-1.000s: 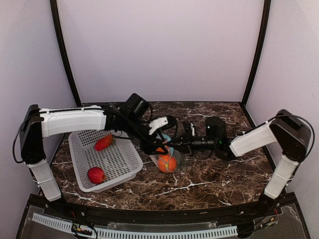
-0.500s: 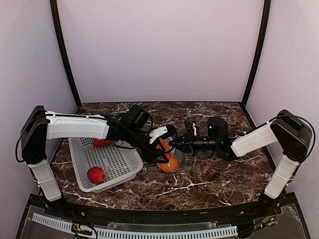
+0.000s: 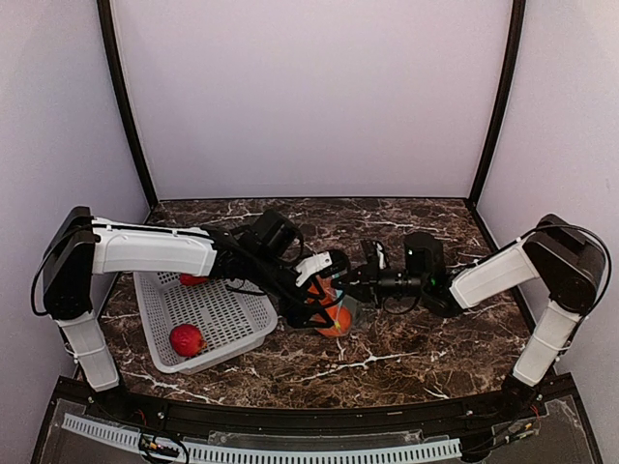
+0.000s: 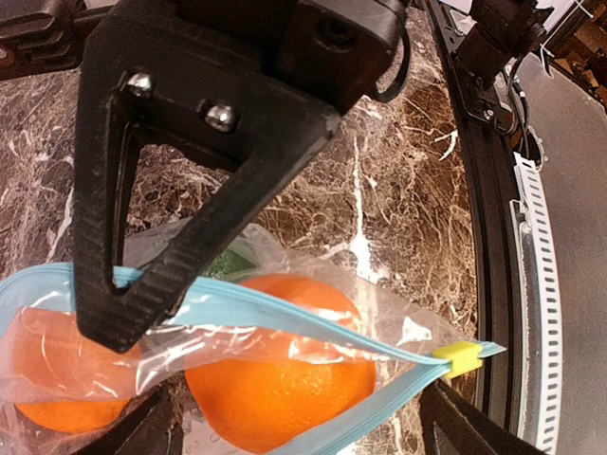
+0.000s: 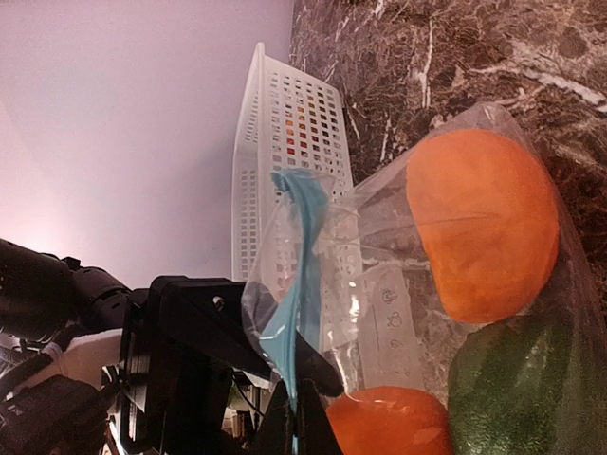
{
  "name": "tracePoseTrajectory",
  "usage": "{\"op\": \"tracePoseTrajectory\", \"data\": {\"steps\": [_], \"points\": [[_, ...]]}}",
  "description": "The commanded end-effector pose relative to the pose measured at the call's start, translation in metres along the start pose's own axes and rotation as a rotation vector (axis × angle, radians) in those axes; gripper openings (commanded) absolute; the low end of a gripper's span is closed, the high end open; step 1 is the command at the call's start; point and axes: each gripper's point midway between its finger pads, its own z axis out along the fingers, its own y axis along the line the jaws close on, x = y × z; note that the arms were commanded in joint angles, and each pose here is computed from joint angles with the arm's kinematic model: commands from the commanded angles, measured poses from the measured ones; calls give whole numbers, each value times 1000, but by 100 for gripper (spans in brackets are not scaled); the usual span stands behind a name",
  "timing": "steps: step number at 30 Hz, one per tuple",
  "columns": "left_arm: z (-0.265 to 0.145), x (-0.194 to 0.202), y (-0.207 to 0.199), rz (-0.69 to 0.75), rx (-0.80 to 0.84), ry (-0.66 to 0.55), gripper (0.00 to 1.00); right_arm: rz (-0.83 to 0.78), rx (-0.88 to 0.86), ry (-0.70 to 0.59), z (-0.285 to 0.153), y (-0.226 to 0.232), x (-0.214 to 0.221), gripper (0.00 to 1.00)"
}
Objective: Open the zip-top bag and remove the fake food
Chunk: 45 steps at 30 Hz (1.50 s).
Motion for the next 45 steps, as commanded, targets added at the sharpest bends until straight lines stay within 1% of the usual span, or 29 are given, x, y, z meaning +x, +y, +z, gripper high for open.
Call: {"op": "tracePoseTrajectory", "data": {"steps": [1, 6, 10, 15, 21, 24, 28, 31, 33, 36, 40, 41, 42, 45], "points": [[8, 4, 2, -34, -7, 2, 86, 10, 42, -29, -9, -17, 1, 0], [0, -8, -2, -11, 1, -37, 84, 44, 87, -32, -18, -39, 6, 0], [-9, -22, -6, -8, 6, -72, 84, 47, 78, -18, -19, -42, 10, 0], [-9, -26, -6, -30, 10, -99, 84, -12, 2, -3, -13, -14, 5, 0], [-8, -25, 15, -94, -111, -153, 79, -114, -47, -10, -9, 29, -5, 0], [-8, -29, 25, -112, -163, -200, 77, -133, -74, -7, -6, 43, -8, 0], [-9, -29, 31, -117, -201, -218, 78, -136, -86, -1, -3, 50, -7, 0], [-11, -31, 28, -107, -187, -238, 80, -125, -92, 11, -1, 51, -3, 0], [-25, -43, 23, -78, -193, -294, 80, -123, -94, 13, -1, 50, -1, 0], [-41, -52, 24, -62, -243, -338, 79, -121, -87, 9, 0, 48, -1, 0], [-51, -57, 30, -60, -295, -330, 78, -111, -84, 16, 3, 43, 0, 0], [-46, -51, 33, -72, -300, -299, 77, -108, -86, 18, 4, 42, 0, 0], [-44, -53, 33, -72, -295, -297, 77, -106, -90, 17, 5, 43, -1, 0], [-27, -43, 32, -88, -245, -262, 75, -103, -95, 14, 6, 44, -2, 0]]}}
